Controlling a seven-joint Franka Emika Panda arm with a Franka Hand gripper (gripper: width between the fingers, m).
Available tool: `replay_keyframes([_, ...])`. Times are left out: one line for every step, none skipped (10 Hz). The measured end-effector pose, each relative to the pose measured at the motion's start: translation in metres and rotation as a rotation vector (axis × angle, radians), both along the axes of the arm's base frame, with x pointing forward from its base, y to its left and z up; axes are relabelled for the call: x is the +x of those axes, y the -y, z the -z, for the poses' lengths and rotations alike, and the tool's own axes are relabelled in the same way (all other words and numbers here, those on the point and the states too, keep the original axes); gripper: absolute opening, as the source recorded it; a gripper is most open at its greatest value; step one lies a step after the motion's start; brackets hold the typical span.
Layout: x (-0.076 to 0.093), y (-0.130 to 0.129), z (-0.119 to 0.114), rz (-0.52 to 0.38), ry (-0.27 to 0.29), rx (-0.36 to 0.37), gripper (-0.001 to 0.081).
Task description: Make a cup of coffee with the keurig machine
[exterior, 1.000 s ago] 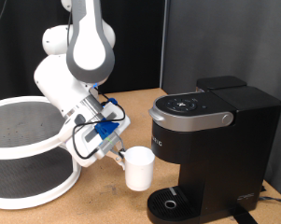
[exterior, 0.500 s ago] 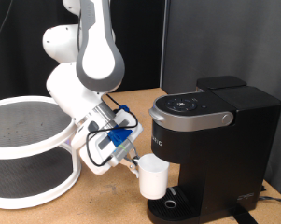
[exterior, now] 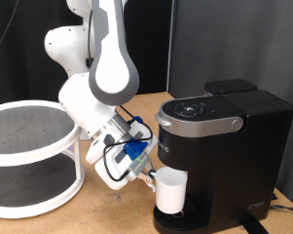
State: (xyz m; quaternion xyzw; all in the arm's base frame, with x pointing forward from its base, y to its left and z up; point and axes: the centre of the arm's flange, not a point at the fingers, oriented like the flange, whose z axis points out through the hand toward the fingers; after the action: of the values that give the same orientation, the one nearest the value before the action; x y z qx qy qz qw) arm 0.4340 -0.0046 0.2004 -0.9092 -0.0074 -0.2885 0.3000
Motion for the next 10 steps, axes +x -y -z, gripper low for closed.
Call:
replay_keyframes([0.0, -0.003, 0.004, -0.005, 0.001, -0.002, 0.0069])
replay_keyframes([-0.001, -0.007, 0.008, -0.009, 0.002, -0.004, 0.0069])
replay_keyframes([-0.001, -0.01, 0.011, -0.01, 0.001, -0.004, 0.0069])
replay_keyframes([-0.002, -0.012, 0.014, -0.01, 0.0, -0.004, 0.0069])
replay_keyframes([-0.002, -0.015, 0.017, -0.011, -0.003, -0.003, 0.0069])
replay_keyframes([-0.002, -0.017, 0.02, -0.011, -0.005, -0.002, 0.0069])
replay_keyframes([-0.003, -0.018, 0.021, -0.007, -0.005, -0.001, 0.0069])
replay_keyframes([-0.003, -0.019, 0.023, -0.002, -0.006, 0.0, 0.0069])
replay_keyframes([-0.003, -0.019, 0.025, -0.002, -0.009, 0.0, 0.0069])
replay_keyframes([-0.003, -0.019, 0.027, -0.003, -0.012, 0.002, 0.0175])
